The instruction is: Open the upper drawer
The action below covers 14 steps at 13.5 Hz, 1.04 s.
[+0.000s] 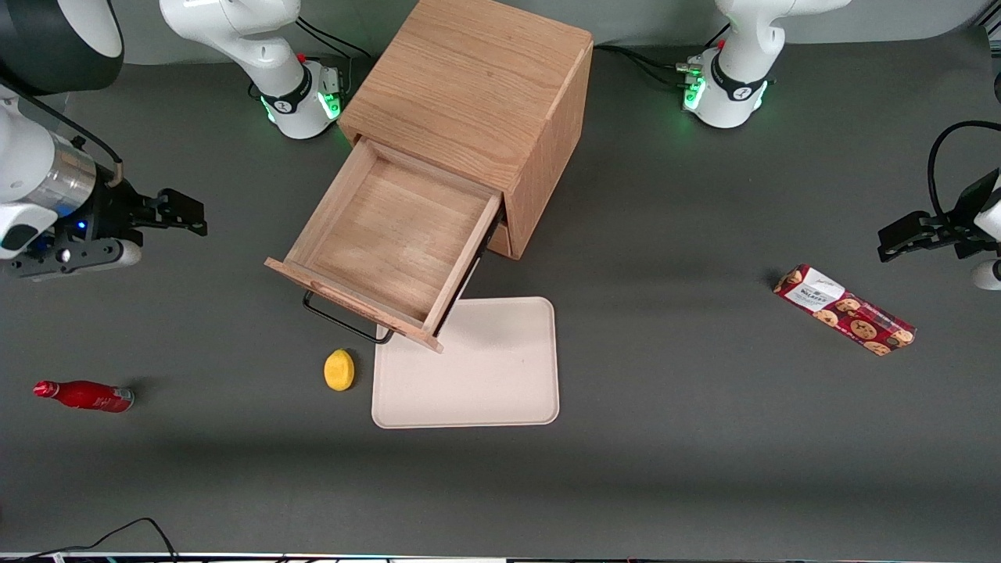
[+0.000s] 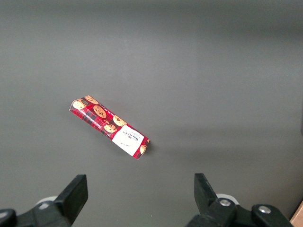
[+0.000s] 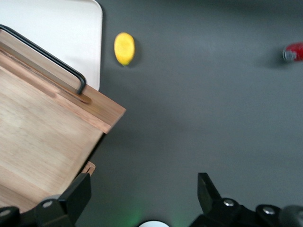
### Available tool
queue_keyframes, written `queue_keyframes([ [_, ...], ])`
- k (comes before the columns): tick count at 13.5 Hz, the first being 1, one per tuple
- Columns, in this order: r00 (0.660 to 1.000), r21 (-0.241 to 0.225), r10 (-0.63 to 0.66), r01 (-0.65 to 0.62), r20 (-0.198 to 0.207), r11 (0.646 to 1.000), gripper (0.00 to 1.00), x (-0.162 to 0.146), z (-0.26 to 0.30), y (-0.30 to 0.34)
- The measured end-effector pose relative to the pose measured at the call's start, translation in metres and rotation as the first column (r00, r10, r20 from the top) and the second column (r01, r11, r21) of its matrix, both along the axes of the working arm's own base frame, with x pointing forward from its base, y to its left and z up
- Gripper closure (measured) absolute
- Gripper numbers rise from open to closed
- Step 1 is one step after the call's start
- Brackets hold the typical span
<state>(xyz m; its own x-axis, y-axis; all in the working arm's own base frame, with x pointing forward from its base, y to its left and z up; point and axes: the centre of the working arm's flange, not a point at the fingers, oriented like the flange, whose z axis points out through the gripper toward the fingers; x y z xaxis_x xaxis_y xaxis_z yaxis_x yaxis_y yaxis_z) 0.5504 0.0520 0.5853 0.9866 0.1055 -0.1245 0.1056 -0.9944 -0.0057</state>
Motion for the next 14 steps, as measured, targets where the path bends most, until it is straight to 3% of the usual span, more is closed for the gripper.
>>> queue_keyframes([
  [3, 0.999, -0.04, -0.032, 0.032, 0.007, 0.999, 0.0, -0.015, -0.004, -0.025],
  [8, 0.998, -0.088, -0.059, 0.062, 0.035, 0.994, 0.0, -0.012, -0.003, -0.048],
  [14, 0.998, -0.077, -0.059, 0.061, 0.035, 0.995, 0.0, -0.004, -0.004, -0.041],
])
